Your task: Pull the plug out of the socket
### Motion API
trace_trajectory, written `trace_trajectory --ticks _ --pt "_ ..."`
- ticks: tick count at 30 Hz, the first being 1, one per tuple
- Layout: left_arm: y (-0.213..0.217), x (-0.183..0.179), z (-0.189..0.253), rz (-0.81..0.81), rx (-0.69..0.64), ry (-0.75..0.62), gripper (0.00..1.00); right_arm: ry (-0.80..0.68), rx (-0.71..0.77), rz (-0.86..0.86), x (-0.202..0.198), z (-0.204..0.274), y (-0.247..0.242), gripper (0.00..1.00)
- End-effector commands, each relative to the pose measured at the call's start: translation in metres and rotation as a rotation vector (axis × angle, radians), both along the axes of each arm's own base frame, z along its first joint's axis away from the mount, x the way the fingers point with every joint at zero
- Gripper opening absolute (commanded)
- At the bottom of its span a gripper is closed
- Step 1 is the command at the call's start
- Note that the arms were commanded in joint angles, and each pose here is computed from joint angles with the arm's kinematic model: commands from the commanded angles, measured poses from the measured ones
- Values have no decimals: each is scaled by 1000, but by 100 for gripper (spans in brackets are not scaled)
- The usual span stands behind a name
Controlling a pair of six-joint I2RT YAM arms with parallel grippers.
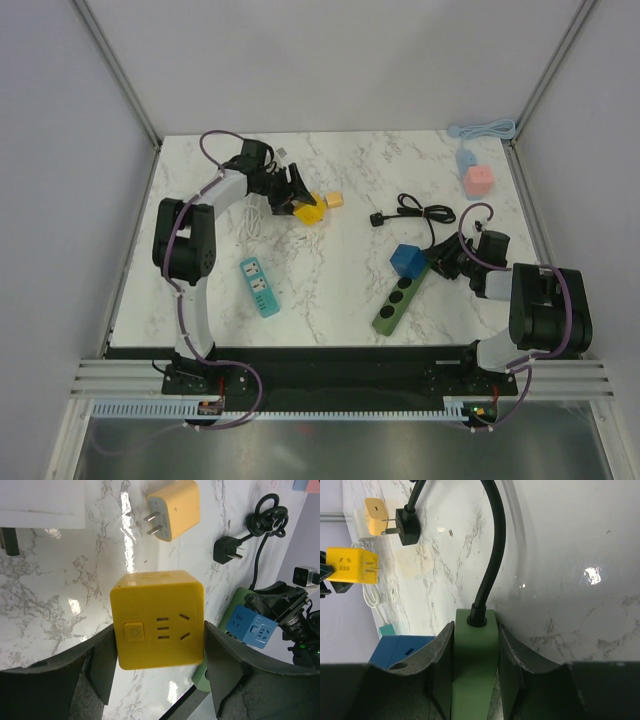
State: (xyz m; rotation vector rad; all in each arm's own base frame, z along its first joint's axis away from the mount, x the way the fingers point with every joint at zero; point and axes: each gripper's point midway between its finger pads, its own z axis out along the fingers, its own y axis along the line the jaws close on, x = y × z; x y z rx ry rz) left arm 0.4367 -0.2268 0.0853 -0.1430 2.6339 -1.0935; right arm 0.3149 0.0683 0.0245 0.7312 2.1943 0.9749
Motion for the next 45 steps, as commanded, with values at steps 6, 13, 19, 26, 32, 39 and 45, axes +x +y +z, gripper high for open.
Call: trace_trajectory --ticks 6,13,19,26,32,39,45 --pt "25 25 39 49 82 -116 92 -40 -164 -5 1 -14 -17 0" --pt "65 32 80 147 296 -268 92 -37 -167 -1 1 -15 -16 0" --pt "17 -7 121 -30 282 -436 92 -32 -165 1 2 -16 -15 0" --pt "-84 -88 106 -193 248 -496 90 -36 -171 10 2 -16 -14 0" --pt "-166 -134 98 -366 139 -552 93 -42 -170 23 2 -14 -10 0" --pt "-225 -160 82 -494 83 -522 95 -45 -170 31 2 -14 -8 0" --pt "-243 -159 57 -535 76 -475 94 -50 -170 36 2 -13 -6 0"
